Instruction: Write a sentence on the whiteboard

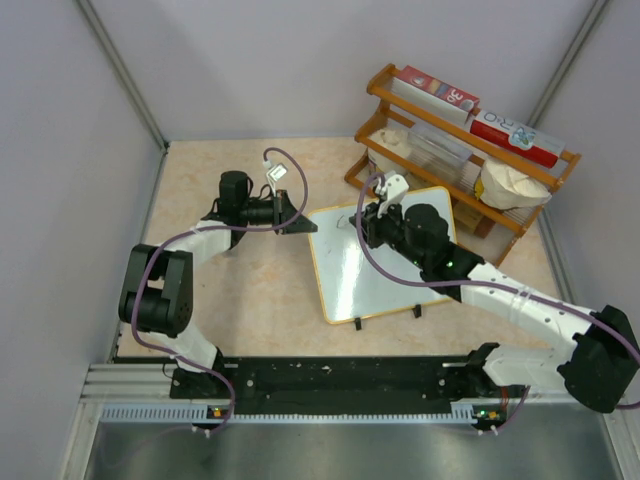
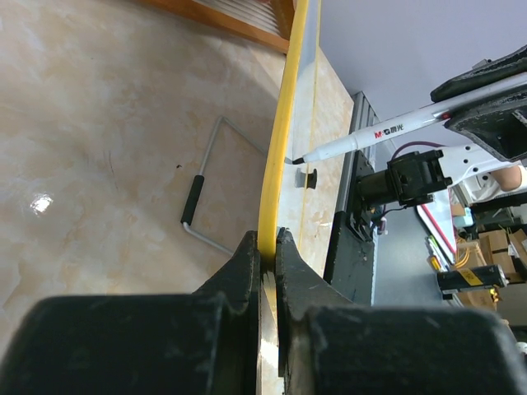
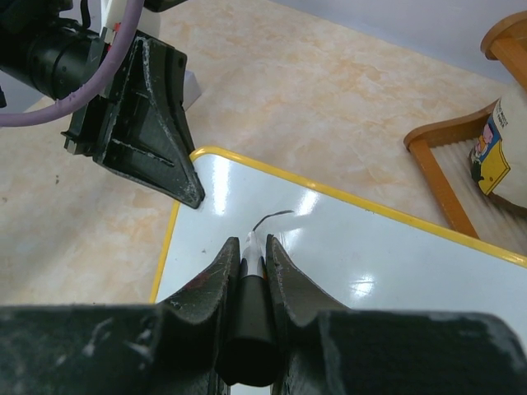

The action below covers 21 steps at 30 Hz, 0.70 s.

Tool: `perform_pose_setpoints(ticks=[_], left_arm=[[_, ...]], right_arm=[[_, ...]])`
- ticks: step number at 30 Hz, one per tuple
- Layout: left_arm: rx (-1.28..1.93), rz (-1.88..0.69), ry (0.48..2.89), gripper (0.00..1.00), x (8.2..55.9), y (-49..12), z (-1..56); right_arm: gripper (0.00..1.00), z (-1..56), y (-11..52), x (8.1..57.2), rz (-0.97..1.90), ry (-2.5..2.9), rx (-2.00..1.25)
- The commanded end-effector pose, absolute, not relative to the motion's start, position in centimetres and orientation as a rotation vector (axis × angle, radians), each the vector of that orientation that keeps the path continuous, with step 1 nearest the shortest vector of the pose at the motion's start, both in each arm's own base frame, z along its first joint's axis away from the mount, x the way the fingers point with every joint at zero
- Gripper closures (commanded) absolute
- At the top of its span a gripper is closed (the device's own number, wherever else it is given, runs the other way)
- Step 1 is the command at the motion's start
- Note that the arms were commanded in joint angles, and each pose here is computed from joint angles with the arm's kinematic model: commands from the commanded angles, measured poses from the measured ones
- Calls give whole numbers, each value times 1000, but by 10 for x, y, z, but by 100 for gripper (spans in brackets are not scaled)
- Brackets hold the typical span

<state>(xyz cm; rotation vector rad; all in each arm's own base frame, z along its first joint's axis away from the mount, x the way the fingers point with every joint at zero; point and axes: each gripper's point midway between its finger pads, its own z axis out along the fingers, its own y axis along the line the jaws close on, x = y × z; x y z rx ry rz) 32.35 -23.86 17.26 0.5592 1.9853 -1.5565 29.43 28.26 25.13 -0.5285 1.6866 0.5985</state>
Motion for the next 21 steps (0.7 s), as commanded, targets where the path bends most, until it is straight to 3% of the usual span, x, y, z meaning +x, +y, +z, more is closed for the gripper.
perform_pose_setpoints(ticks=[1,21], left_arm=[[691,-1448,1897,100,328,-243,174],[690,-1443,1911,100,328,-242,170]], right_arm=[[100,257,280,287,608,1677,-520],[100,277,262,292,552,1623,-425]])
